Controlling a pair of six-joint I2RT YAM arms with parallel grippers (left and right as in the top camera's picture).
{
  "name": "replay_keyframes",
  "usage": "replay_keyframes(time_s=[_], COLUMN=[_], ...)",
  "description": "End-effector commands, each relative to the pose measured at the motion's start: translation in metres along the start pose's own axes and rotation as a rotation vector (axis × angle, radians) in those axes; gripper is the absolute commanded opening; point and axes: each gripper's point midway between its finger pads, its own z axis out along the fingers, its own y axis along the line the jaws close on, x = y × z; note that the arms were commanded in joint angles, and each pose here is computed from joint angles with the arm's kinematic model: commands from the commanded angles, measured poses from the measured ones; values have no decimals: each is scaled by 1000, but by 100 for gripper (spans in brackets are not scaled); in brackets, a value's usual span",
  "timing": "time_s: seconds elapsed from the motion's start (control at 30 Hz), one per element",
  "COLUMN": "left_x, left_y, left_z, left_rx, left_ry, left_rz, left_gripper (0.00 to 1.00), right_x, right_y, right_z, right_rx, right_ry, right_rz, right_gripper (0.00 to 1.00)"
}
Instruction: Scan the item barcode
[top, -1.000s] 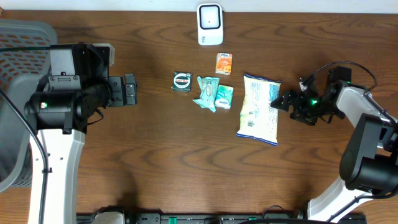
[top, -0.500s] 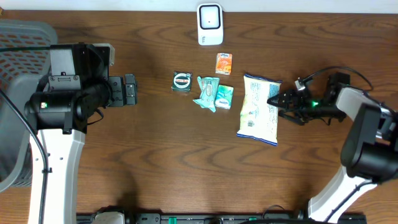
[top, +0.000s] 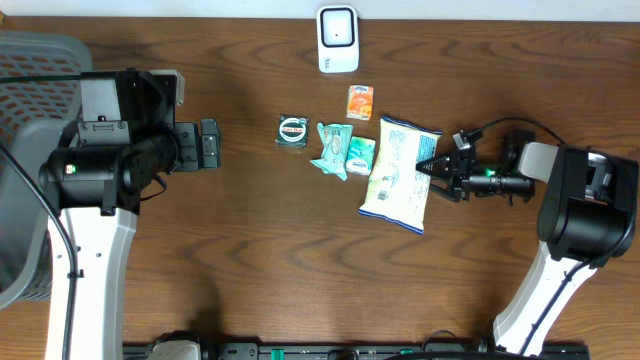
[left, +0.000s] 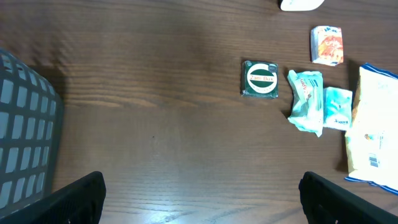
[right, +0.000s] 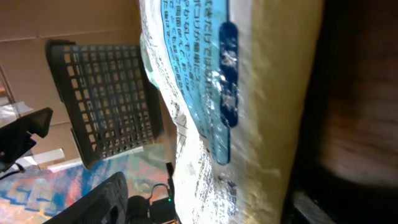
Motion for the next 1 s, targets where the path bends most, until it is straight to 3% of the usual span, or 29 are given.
replay_keyframes(time_s=[0.0, 0.37, 0.57, 0.73, 0.83, 0.93, 0.97], left_x=[-2, -2, -2, -2, -2, -2, -2], left_y=[3, 3, 3, 3, 3, 3, 3], left_z=[-1, -1, -1, -1, -1, -1, -1], left_rx=[-10, -10, -10, -10, -10, -10, -10], left_ry=[-3, -3, -3, -2, -2, -2, -2], left_rz=[9, 9, 9, 9, 9, 9, 9], left_gripper=[98, 98, 98, 98, 98, 98, 98], right_x=[22, 9, 18, 23, 20, 14, 13], right_y=[-64, -52, -51, -60, -54, -47, -45], right_z=[7, -6, 21, 51, 70, 85, 88], right_rx=[238, 496, 604, 704, 693, 674, 669], right_ry=[62, 7, 37, 44, 36, 12, 6], right_rz=[118, 139, 153, 137, 96, 75, 71], right_gripper=[79, 81, 87, 85, 74, 44, 21])
